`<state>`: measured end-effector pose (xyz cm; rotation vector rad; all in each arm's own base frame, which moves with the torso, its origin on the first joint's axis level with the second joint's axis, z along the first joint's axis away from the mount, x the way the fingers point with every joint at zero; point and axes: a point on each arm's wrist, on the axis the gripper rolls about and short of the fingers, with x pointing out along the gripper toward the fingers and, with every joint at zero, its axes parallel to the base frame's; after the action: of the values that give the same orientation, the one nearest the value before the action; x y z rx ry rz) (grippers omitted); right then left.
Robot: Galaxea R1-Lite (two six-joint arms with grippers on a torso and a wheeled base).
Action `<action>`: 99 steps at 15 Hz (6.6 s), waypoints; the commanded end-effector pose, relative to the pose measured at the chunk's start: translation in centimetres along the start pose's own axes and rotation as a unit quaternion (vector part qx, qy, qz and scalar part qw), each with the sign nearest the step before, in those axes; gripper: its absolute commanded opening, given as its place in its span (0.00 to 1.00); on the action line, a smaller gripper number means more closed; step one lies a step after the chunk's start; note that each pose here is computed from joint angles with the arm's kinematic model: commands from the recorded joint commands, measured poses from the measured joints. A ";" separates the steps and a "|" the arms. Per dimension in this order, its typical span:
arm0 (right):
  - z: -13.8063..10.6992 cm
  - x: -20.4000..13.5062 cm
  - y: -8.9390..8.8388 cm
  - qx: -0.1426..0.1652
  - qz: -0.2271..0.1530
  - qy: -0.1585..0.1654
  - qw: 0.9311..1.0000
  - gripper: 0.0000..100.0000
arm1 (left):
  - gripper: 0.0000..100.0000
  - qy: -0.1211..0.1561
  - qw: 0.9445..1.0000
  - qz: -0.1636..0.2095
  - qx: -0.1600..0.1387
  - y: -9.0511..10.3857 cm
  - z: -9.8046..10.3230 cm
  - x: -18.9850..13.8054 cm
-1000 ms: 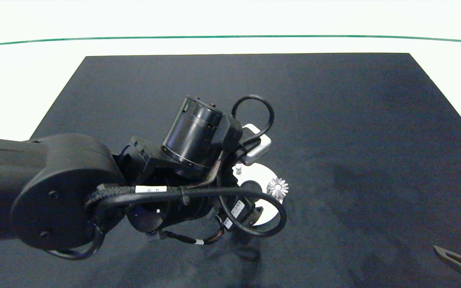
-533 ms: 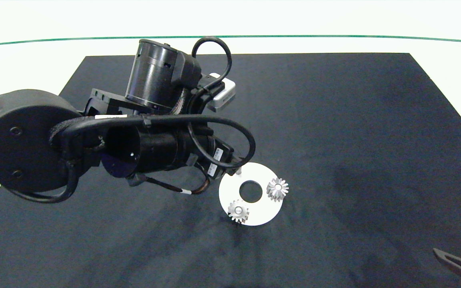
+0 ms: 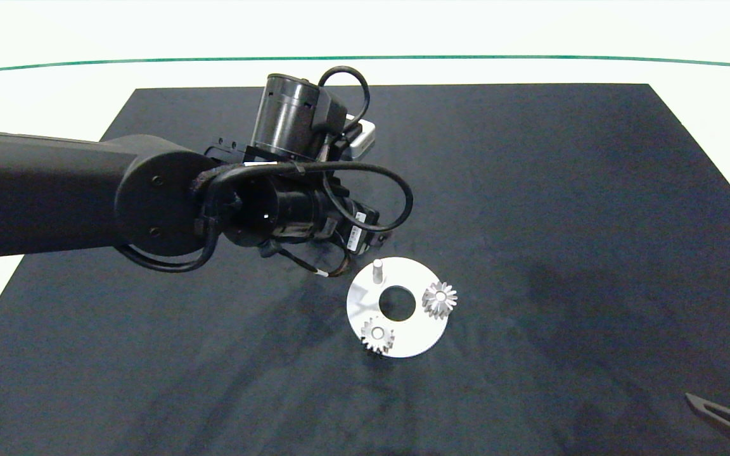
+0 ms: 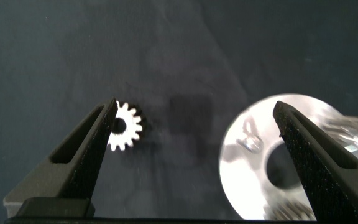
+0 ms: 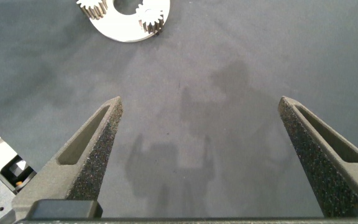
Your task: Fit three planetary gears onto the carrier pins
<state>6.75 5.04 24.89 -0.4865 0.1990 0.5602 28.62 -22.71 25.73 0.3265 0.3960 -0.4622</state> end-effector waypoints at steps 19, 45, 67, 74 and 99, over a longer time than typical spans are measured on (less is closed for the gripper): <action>-0.2 0.1 0.1 -0.003 0.001 0.004 1.000 1.00 | 1.00 0.069 0.995 0.065 -0.015 5.2 -3.5 4.0; -0.3 0.3 0.2 -0.004 0.003 0.008 1.000 1.00 | 0.50 0.058 0.997 0.052 -0.011 4.1 -2.8 3.6; -0.3 0.2 0.2 -0.003 0.001 0.006 1.000 1.00 | 0.19 0.021 0.999 -0.029 0.022 -2.2 -1.6 -1.0; -0.3 0.1 0.2 -0.003 0.001 0.006 1.000 1.00 | 0.19 0.023 0.998 -0.039 0.035 -3.2 -1.7 -0.9; -0.3 0.1 0.1 -0.003 0.001 0.005 1.000 1.00 | 0.19 0.042 0.996 -0.055 0.050 -4.9 -2.6 0.4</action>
<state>6.79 5.06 24.51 -0.4929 0.2081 0.5600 25.77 -25.80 22.42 0.4175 0.4702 -0.5760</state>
